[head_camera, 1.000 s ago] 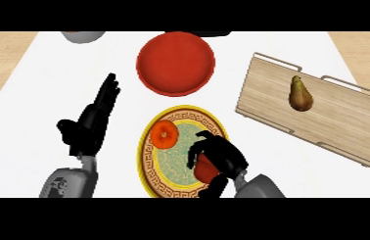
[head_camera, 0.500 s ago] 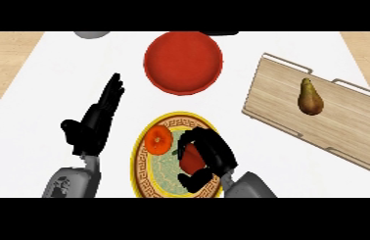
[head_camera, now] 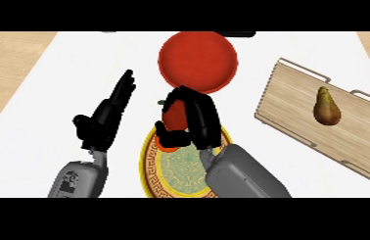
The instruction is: Pick the bell pepper from the plate and place it in the bowl
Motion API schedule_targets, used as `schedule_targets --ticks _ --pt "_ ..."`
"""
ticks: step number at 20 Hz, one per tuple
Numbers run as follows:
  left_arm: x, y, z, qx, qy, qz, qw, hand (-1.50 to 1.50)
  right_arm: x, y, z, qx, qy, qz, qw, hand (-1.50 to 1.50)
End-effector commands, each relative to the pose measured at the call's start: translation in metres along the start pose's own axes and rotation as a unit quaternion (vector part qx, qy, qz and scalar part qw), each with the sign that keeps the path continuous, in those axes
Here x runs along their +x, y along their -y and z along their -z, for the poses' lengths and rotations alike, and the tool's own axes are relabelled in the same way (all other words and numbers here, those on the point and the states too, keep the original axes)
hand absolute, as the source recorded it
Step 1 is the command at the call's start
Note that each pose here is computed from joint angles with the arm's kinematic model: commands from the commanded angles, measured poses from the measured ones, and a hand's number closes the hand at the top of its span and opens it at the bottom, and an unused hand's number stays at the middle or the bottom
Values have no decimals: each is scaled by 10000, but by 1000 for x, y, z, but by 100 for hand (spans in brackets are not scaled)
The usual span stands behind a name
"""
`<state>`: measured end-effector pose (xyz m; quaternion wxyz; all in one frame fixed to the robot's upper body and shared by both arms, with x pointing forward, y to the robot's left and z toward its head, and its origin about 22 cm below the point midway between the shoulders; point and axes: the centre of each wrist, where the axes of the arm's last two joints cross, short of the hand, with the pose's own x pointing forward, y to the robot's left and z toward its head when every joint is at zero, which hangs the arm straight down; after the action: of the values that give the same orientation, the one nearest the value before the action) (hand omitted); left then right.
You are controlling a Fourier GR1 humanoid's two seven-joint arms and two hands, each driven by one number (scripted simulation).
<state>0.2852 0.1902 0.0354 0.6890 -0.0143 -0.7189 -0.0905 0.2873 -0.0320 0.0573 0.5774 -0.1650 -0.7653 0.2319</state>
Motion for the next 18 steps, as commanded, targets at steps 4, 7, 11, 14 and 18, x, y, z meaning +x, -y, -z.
schedule_targets --ticks 4,7,11,14,18 --pt "3 8 6 -86 -65 -25 9999 0 65 -4 48 -1139 382 -430 9918 150" --pt "0 14 8 -98 -58 19 9999 0 95 -1 69 -1369 217 -645 9882 150" --pt "2 12 10 -109 8 57 9999 0 126 0 90 -1562 -183 -1024 9822 150" --pt "-2 4 7 -115 -84 77 9999 0 157 7 107 -1866 -310 -1165 9750 150" --pt "-1 19 13 -46 5 36 10000 0 199 19 125 -2112 -615 -1204 9680 150"
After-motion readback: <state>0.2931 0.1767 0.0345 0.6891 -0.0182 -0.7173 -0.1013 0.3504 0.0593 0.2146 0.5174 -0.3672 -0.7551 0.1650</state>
